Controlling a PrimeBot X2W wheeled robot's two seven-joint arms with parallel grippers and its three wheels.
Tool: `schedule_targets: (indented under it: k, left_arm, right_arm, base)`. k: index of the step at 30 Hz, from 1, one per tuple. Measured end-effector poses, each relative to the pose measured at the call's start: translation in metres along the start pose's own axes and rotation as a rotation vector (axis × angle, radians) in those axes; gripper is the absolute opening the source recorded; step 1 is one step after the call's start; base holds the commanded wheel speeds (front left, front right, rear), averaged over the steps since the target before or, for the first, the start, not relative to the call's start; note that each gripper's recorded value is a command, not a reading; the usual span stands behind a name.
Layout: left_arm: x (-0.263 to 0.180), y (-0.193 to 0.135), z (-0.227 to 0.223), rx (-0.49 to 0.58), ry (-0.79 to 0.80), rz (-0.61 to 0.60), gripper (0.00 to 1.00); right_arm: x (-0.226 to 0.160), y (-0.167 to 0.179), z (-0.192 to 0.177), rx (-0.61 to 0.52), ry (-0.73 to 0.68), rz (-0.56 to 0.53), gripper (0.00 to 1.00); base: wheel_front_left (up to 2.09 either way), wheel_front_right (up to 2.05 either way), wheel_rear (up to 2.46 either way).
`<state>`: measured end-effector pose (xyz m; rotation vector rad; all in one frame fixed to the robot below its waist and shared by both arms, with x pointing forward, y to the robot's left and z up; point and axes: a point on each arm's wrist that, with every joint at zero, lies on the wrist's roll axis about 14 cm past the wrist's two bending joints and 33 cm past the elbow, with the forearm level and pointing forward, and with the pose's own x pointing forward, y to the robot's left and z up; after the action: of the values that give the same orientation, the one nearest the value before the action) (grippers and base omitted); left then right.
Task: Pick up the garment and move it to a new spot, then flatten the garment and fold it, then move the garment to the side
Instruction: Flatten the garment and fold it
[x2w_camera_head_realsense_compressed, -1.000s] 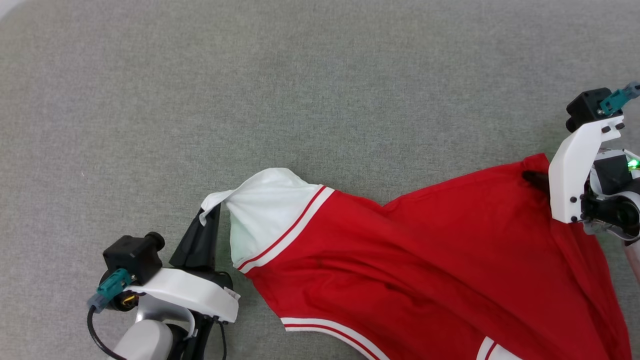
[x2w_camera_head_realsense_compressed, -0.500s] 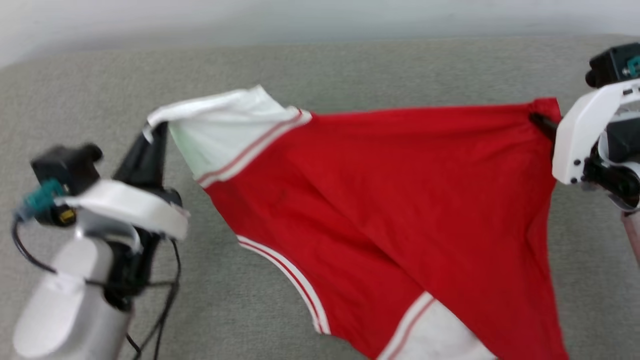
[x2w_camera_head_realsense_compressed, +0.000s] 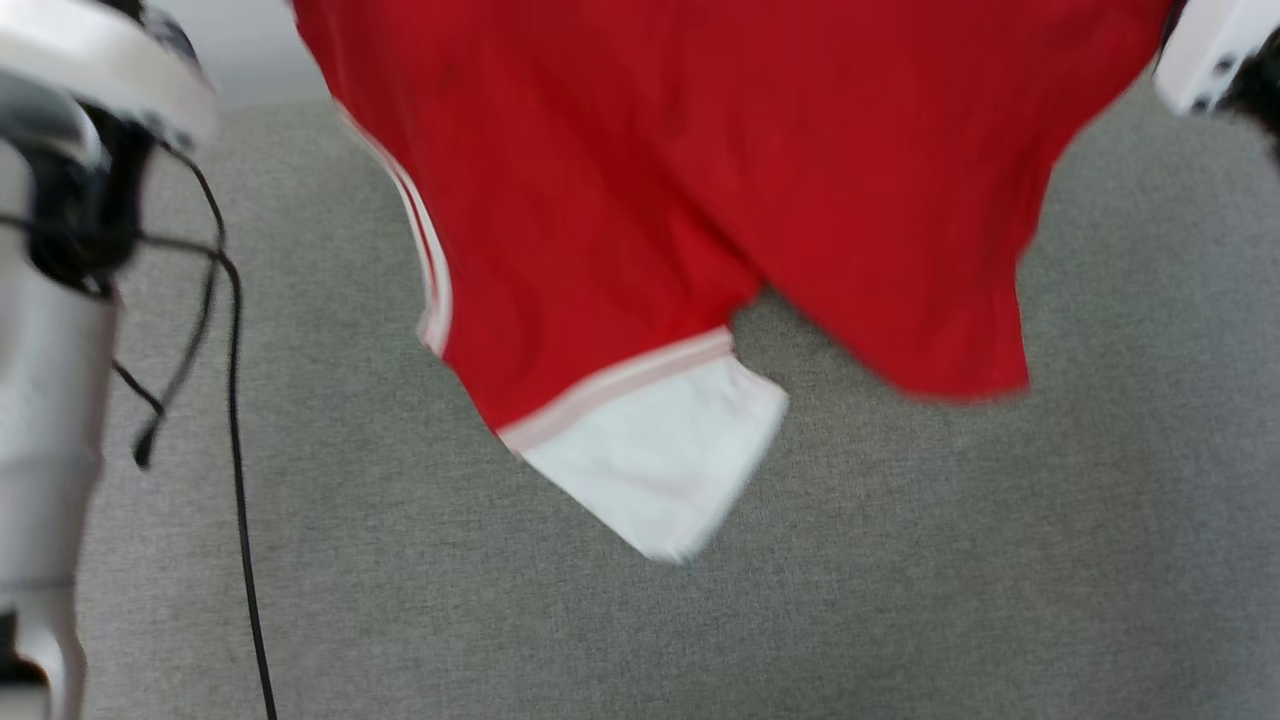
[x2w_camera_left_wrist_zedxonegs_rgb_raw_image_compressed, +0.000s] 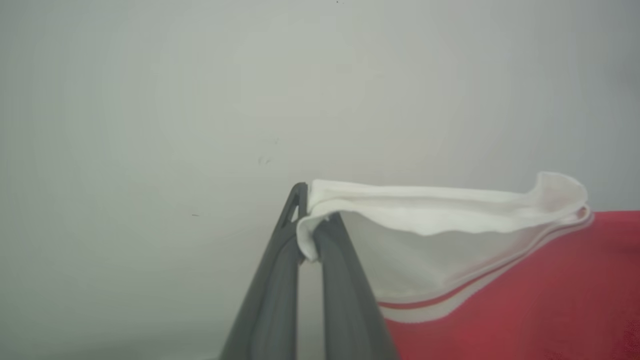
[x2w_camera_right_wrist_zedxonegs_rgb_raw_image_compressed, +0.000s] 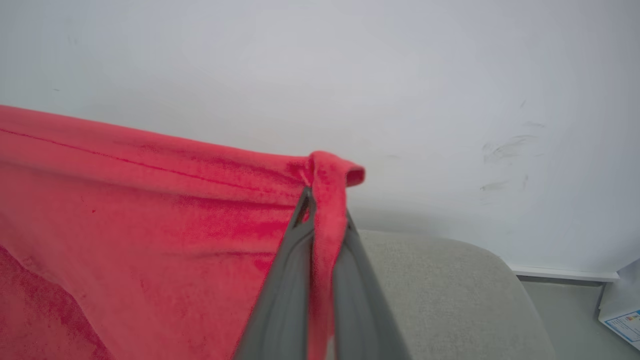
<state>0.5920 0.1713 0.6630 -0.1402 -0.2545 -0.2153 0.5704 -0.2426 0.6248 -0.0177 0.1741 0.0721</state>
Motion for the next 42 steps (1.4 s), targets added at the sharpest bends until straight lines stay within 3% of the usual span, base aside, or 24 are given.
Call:
schedule_targets:
  k: [9, 16, 23, 30, 35, 42]
  left_arm:
    - [0.067, 0.026, 0.065, 0.085, -0.193, 0.05, 0.0]
    - [0.1, 0.047, 0.076, 0.102, -0.246, 0.076, 0.0]
    - [0.113, 0.077, 0.003, 0.068, -0.137, 0.127, 0.0]
    - [0.097, 0.099, -0.092, -0.002, 0.009, 0.165, 0.0]
    - [0.059, 0.105, -0.134, -0.053, 0.1, 0.194, 0.0]
    - [-0.021, 0.102, -0.17, -0.102, 0.217, 0.223, 0.0]
  right_arm:
    - [0.039, -0.005, 0.084, -0.055, -0.248, -0.038, 0.0]
    - [0.077, 0.0, 0.103, -0.076, -0.321, -0.032, 0.0]
    - [0.127, 0.013, 0.044, -0.055, -0.223, -0.001, 0.0]
    - [0.165, 0.034, -0.04, -0.009, -0.075, 0.051, 0.0]
    - [0.151, 0.046, -0.091, 0.002, 0.013, 0.089, 0.0]
    - [0.1, 0.047, -0.154, 0.013, 0.118, 0.115, 0.0]
  base:
    - [0.0, 0.0, 0.0]
    - [0.0, 0.0, 0.0]
    - [0.0, 0.0, 0.0]
    - [0.0, 0.0, 0.0]
    - [0.0, 0.0, 0.0]
    - [0.0, 0.0, 0.0]
